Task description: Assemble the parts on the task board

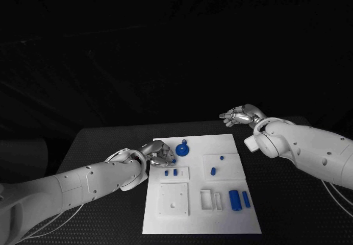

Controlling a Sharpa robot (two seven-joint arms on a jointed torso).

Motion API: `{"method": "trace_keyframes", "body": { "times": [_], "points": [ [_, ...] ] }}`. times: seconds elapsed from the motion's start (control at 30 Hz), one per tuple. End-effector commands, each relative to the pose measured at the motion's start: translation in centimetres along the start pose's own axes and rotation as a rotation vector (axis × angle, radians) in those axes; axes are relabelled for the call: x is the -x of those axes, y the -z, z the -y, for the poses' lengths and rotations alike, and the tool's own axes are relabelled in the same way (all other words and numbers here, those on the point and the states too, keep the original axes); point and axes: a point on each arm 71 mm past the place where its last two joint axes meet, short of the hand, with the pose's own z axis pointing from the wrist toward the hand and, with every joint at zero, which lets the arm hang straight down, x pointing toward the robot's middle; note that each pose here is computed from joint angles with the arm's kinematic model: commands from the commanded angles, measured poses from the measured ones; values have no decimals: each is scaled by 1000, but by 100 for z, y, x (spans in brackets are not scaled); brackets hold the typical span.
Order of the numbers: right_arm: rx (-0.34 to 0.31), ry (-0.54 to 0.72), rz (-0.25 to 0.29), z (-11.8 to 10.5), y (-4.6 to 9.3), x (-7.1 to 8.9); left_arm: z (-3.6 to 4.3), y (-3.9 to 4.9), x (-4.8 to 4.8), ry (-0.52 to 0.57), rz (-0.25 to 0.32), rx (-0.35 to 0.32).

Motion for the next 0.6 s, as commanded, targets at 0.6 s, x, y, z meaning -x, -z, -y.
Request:
{"method": "trace_keyframes", "body": {
  "times": [0.6],
  "points": [
    [11, 6, -11, -8, 0, -10, 8, 2, -17, -57, -15, 0]
  ]
}}
